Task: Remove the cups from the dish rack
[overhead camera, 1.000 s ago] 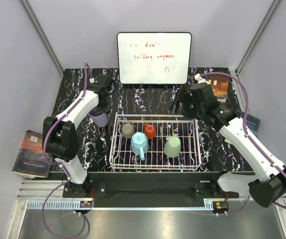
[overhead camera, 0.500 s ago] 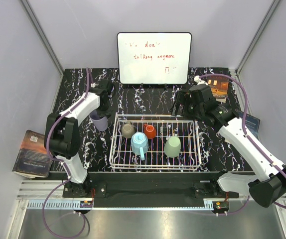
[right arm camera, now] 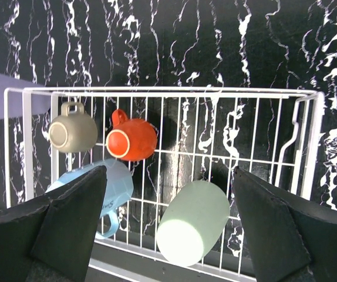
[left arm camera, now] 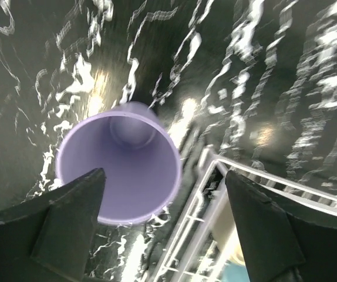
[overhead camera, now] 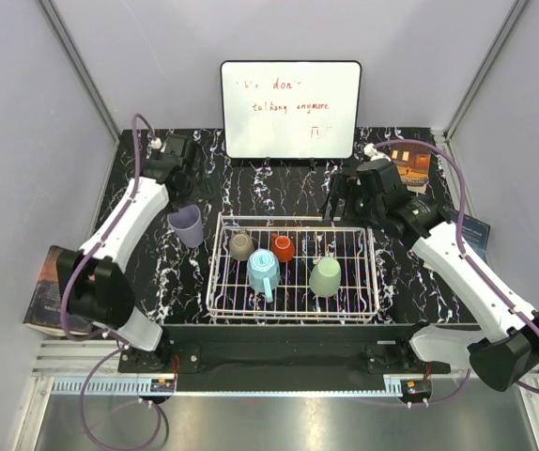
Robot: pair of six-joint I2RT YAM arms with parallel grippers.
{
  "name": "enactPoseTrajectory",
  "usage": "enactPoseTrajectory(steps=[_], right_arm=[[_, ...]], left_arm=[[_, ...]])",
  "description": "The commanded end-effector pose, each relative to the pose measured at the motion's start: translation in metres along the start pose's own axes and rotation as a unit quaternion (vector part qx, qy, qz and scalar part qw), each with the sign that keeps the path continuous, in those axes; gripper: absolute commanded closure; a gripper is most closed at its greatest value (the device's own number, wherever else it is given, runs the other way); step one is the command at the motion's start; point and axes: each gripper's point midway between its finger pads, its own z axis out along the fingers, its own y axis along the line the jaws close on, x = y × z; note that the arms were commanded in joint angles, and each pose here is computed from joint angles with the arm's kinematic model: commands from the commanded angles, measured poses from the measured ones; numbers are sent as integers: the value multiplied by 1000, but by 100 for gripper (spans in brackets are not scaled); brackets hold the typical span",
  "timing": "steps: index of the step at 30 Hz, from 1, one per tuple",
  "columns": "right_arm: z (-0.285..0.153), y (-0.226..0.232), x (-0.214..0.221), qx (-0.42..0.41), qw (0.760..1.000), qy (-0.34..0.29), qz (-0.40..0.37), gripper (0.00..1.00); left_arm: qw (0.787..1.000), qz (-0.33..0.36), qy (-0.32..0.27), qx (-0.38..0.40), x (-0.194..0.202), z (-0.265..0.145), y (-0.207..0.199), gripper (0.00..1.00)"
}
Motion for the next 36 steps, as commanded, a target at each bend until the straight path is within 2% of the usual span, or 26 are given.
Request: enactPoseTrajectory(steps=[1,7,11,22,31,36], right_arm=[[-6,8,13,-28,999,26,-22,5],[-9,10,77,-27,994,87,-60,4],[-13,10,94,-22,993,102,-47,3],[-16,3,120,9,990,127,-53,2],[9,-12,130,56,988,127,-69,2],[24,-8,141,59,984,150,-76,4]], left_arm=[[996,-26,-77,35,-33,-62,0,9],[987,-43,-135,69,-35,-112,9,7],[984,-36,-154,79,-27,-129,13,6],[987,-22,-139,79,-2,-124,17,6],[989,-13,-127,74,9,-116,18,6],[989,-9,-128,73,10,-116,18,6]])
